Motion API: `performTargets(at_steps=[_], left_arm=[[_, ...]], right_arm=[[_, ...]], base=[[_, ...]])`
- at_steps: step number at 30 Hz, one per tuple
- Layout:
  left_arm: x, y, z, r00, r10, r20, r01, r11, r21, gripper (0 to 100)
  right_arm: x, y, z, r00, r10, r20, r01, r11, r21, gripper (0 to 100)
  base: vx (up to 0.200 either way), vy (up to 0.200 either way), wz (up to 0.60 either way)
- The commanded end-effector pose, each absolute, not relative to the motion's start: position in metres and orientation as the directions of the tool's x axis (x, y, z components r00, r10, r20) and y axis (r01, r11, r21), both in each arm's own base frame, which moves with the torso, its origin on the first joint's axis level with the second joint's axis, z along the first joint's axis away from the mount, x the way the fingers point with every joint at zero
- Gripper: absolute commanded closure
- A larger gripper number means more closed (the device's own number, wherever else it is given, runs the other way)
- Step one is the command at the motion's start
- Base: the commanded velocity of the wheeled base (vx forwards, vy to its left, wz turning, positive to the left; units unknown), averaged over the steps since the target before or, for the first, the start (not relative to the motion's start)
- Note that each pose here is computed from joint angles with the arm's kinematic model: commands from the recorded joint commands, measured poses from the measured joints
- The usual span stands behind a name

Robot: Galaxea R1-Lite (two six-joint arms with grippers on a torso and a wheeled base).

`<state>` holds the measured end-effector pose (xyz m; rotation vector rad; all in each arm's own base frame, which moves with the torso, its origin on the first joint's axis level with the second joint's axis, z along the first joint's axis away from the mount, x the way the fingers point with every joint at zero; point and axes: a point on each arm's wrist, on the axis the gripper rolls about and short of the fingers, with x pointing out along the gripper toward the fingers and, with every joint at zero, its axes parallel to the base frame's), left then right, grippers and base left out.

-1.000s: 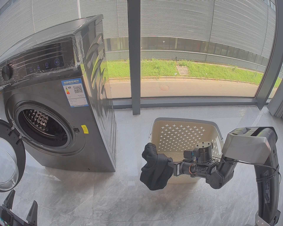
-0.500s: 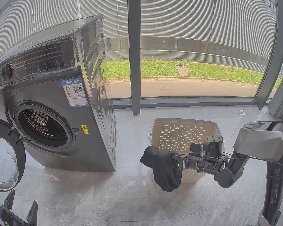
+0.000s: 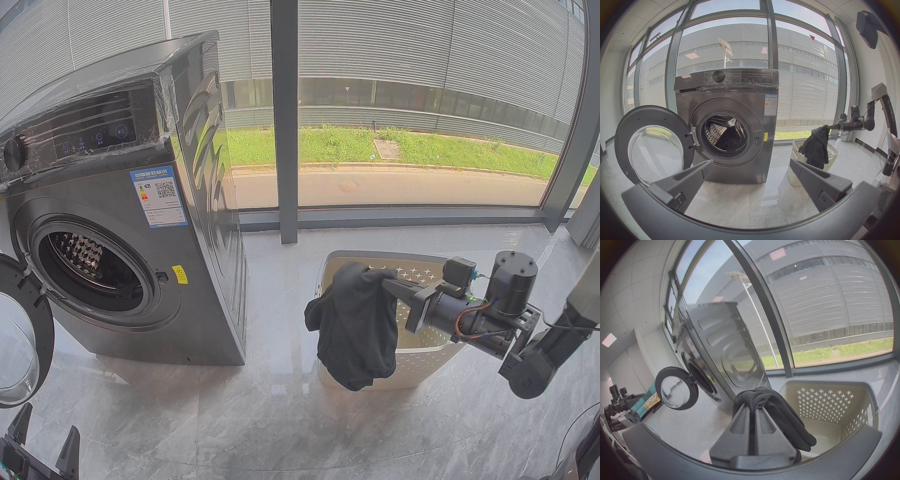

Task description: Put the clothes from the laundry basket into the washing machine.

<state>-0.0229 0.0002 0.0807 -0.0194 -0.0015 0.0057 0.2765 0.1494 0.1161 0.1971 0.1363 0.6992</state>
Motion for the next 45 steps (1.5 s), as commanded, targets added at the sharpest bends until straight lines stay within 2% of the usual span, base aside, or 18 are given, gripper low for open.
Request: performTargets(at_steps=[1,7,12,17,26,29,33,45], left_arm=[[-0.023,0.000,0.076,1.000,0.005,0.002,-0.005,1.000,-0.017,0],[-0.023,0.000,0.076,1.000,0.006,0.002,-0.006,1.000,-0.020,0],[-0.023,0.000,0.076,1.000,0.006,0.002,-0.006,1.000,-0.021,0],[-0.023,0.000,0.076,1.000,0.006,0.002,-0.006,1.000,-0.023,0],[-0.023,0.000,0.076,1.000,0.008,0.002,-0.008,1.000,-0.029,0],[-0.023,0.000,0.076,1.000,0.008,0.002,-0.008,1.000,-0.029,0],[-0.023,0.000,0.076,1.000,0.009,0.002,-0.009,0.999,-0.031,0],[-0.023,0.000,0.076,1.000,0.008,0.002,-0.008,0.999,-0.040,0]], right_arm=[[0.238,0.139,0.176,0.759,0.637,0.132,-0.650,0.738,0.181,100],[0.222,0.131,0.201,0.752,0.621,0.222,-0.656,0.737,0.162,100],[0.218,0.127,0.211,0.762,0.593,0.260,-0.639,0.753,0.155,100],[0.218,0.123,0.205,0.780,0.579,0.236,-0.614,0.781,0.111,100],[0.215,0.123,0.213,0.808,0.526,0.266,-0.568,0.816,0.110,100],[0.212,0.120,0.214,0.844,0.476,0.246,-0.515,0.847,0.128,100],[0.207,0.115,0.216,0.910,0.368,0.193,-0.395,0.909,0.131,100],[0.205,0.116,0.219,0.910,0.361,0.203,-0.391,0.911,0.134,100]], base=[[0.000,0.000,0.00],[0.000,0.000,0.00],[0.000,0.000,0.00],[0.000,0.000,0.00],[-0.200,0.000,0.00],[0.000,0.000,0.00],[0.000,0.000,0.00],[0.000,0.167,0.00]])
